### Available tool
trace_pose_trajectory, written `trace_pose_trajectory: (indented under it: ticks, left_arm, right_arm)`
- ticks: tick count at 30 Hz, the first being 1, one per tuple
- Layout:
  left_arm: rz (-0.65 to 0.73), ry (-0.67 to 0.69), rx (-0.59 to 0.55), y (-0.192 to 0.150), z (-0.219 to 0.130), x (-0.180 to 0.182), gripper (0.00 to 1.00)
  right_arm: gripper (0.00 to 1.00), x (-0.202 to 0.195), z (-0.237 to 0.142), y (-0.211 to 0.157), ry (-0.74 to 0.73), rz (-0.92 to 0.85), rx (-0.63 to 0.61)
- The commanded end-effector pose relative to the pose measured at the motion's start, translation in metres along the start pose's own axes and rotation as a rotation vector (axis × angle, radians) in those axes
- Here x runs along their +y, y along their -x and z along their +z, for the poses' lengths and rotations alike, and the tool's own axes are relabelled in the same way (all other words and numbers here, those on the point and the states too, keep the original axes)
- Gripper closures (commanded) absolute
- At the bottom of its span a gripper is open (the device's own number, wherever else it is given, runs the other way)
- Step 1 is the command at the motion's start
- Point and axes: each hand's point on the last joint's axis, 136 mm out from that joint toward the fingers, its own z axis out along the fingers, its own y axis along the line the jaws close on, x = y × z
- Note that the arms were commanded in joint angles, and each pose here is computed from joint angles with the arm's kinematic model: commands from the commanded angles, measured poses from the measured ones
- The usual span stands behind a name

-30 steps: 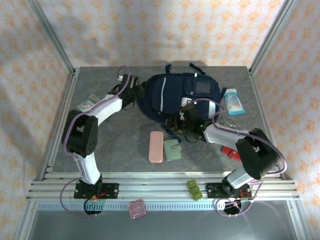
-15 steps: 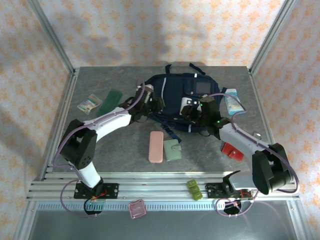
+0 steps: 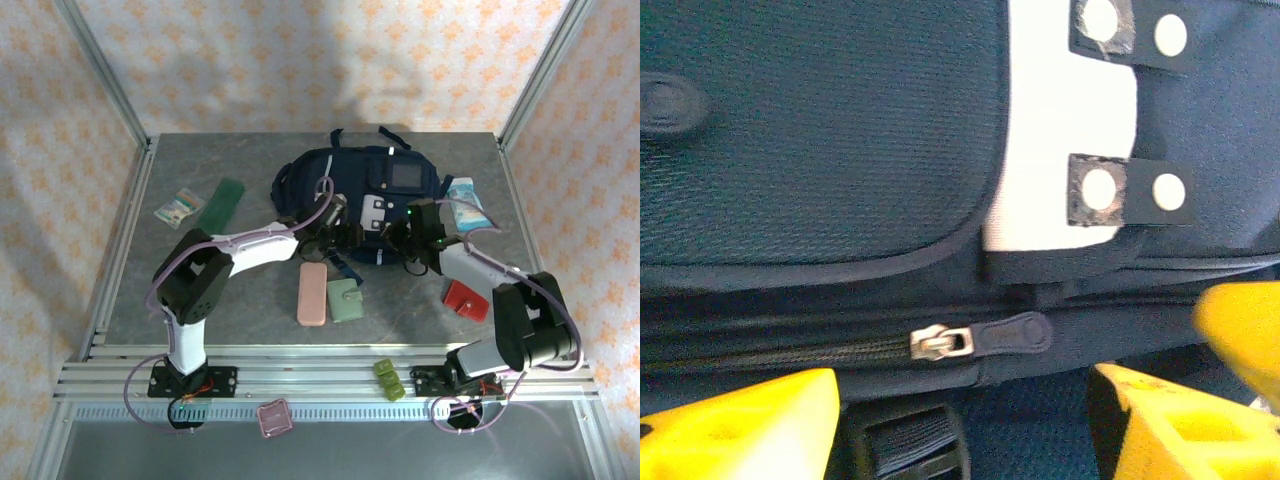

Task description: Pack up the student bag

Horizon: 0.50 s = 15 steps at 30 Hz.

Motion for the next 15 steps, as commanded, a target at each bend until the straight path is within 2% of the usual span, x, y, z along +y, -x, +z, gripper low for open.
trace_pose_trajectory:
  ticks: [1, 5, 8, 15]
  left_arm:
    - [-0.006, 0.047, 0.019, -0.003, 0.012, -0.003, 0.31]
    - [0.001, 0.115, 0.037, -0.008, 0.028, 0.000, 0.29]
    - [-0.006, 0.202, 0.048, -0.011, 0.040, 0.013, 0.30]
    - [0.025, 0.379, 0.064, -0.021, 0.058, 0.046, 0.47]
  right_arm:
    - [0.93, -0.026, 0.012, -0.007, -0.065, 0.048, -0.009]
    - [0.99, -0.043, 0.026, -0.023, -0.072, 0.097, 0.032]
    - [1.00, -0.052, 0.034, -0.035, -0.069, 0.124, 0.064]
    - [1.00, -0.059, 0.035, -0.041, -0.071, 0.129, 0.072]
